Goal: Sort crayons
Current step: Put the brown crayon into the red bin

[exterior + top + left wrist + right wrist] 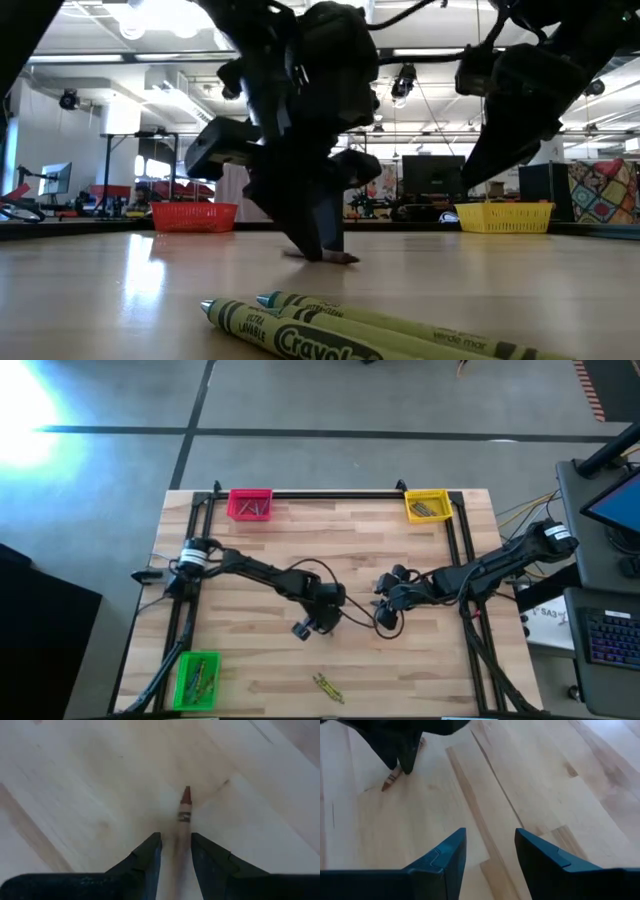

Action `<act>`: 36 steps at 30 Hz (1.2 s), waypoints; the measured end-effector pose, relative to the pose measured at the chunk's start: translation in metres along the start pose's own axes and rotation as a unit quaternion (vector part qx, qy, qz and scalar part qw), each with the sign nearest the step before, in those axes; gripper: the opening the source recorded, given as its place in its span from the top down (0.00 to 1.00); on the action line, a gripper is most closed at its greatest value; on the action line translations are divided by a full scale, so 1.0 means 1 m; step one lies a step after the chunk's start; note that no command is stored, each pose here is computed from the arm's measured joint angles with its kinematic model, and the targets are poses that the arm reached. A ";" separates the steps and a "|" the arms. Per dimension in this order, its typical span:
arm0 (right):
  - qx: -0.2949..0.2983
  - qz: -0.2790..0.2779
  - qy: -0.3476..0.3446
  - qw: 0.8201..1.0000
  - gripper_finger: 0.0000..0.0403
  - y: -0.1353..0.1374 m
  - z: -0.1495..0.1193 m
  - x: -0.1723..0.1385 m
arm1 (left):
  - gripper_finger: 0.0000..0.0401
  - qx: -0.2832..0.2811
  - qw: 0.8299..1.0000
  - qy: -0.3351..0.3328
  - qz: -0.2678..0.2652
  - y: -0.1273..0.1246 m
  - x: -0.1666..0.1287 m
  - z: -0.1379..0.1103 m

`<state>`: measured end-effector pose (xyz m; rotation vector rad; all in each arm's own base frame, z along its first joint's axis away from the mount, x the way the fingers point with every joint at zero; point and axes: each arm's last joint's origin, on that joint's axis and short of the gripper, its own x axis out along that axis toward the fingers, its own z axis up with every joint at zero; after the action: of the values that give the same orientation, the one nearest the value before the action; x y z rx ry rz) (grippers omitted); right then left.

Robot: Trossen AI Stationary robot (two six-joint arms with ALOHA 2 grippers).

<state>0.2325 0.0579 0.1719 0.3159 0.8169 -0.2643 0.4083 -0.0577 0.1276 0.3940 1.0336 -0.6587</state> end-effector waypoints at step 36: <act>0.051 -0.115 0.014 0.992 0.61 -0.011 -0.029 0.028 | 0.99 -0.232 0.966 -0.008 0.114 0.034 -0.109 -0.090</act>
<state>0.2278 0.0558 0.1310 0.3213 0.8698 -0.5182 0.3336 0.0548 0.1813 0.0931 1.0720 -0.1996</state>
